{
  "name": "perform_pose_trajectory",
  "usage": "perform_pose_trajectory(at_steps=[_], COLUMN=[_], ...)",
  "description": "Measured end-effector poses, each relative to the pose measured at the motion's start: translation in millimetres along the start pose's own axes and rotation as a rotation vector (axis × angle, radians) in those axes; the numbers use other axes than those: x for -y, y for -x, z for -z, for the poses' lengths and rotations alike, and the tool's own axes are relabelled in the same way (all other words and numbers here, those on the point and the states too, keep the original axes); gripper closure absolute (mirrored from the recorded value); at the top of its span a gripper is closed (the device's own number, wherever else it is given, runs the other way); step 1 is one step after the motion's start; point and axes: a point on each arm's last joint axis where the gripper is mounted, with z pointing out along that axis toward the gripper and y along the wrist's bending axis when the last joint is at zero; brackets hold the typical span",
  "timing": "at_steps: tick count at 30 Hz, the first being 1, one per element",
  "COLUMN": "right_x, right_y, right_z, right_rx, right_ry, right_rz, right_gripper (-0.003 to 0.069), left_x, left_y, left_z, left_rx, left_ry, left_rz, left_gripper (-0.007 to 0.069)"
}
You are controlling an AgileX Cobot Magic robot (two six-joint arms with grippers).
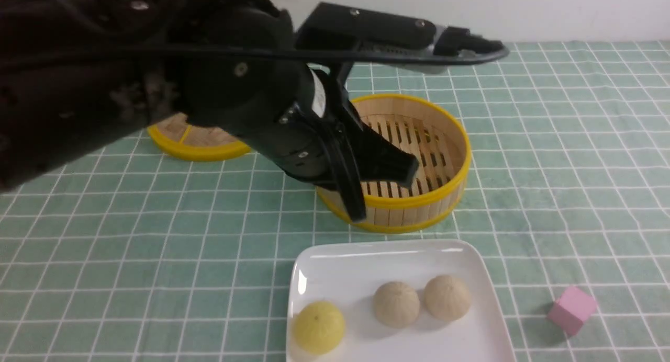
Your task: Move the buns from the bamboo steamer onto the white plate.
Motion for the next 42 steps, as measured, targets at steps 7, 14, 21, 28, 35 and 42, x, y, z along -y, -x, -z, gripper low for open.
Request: perform_pose_trajectory(at_steps=[7,14,21,28,35,42], right_x=[10.2,11.6,11.6,11.6,11.6,11.6], right_y=[-23.0,-23.2,-23.5,-23.5,-23.6,-23.6], right_z=[-4.7,-4.4,-4.3,-4.3,-4.3,-4.3], right_rx=[-0.018,-0.018,-0.021,-0.021,-0.022,-0.022], right_ry=[-0.159,-0.184,-0.184,-0.184,-0.184,-0.184], right_rz=[-0.045,-0.052,-0.054,-0.054,-0.054,-0.054], right_gripper=[0.0562,0.0553,0.0548,0.054,0.0534,0.0527], left_x=[-13.4,-32.1,-54.6,-77.3,-92.0,-94.0], left_y=[-4.6,-24.7,-72.6,-147.9,-211.9,-234.8], left_z=[78.0,148.6,192.5,207.7,189.8,159.0], left_rx=[0.171,0.319,0.414,0.452,0.465,0.387], left_ry=[-0.018,-0.003,0.021,0.009,-0.018,-0.005], left_rz=[0.011,0.02,0.041,0.106,0.212,0.256], left_gripper=[0.0585,0.0585,0.0613,0.0621,0.0622,0.0622])
